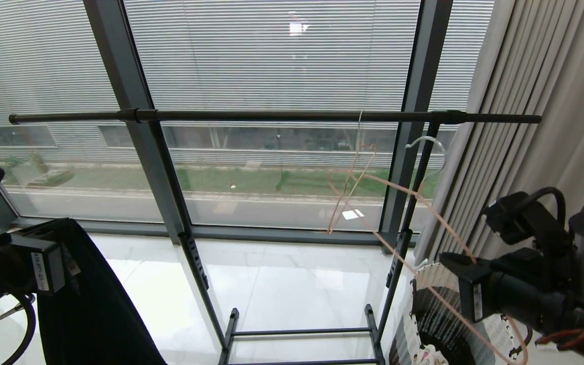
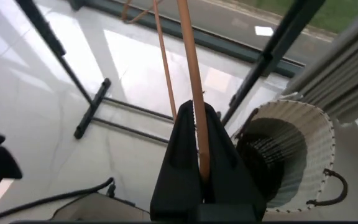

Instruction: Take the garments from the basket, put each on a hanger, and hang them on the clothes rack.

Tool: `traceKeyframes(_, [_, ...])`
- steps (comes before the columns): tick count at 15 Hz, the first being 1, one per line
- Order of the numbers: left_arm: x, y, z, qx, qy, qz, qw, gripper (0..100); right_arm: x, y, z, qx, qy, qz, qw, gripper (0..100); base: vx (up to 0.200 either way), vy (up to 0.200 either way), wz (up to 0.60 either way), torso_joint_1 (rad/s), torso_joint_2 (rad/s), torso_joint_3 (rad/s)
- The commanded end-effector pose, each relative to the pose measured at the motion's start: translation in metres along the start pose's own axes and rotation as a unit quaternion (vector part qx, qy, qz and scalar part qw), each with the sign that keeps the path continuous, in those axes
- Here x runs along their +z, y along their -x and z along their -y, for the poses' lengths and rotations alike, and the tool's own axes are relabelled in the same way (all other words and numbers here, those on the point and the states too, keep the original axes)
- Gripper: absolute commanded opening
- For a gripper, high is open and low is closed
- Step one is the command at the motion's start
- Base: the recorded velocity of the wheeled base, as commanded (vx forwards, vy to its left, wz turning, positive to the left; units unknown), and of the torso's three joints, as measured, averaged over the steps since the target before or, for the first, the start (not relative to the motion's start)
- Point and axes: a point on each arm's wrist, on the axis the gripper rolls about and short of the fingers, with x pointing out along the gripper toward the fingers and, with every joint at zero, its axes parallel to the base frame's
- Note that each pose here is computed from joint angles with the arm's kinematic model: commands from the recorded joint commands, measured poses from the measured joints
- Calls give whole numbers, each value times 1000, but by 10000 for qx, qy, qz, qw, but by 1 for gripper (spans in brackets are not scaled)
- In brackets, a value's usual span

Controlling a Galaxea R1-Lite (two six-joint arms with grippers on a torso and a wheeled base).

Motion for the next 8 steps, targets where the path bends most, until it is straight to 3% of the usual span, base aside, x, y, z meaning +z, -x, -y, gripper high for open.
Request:
traceKeyframes(1, [3,-18,8,-150,-49,-76,9998,0,-28,12,-23,646,336,-193,9972,0,0,0,0,0,0,0])
traceKeyframes(4, [18,-47,15,-185,15,102,9998,0,-41,9,-50,1284,609,-336,9893,0,0,0,0,0,0,0])
traceKeyframes(6, [23,-59,21,-292,336,55,9990,0,-49,3,-64,1575,735,-468,9837,0,0,0,0,0,0,0])
traceKeyframes(7, [32,-68,29,-309,760,69,9966,0,-53,-4,-74,1694,760,-408,9818,0,0,0,0,0,0,0])
traceKeyframes(8, [33,-71,31,-234,846,47,9961,0,-55,-7,-78,1727,776,-385,9812,0,0,0,0,0,0,0])
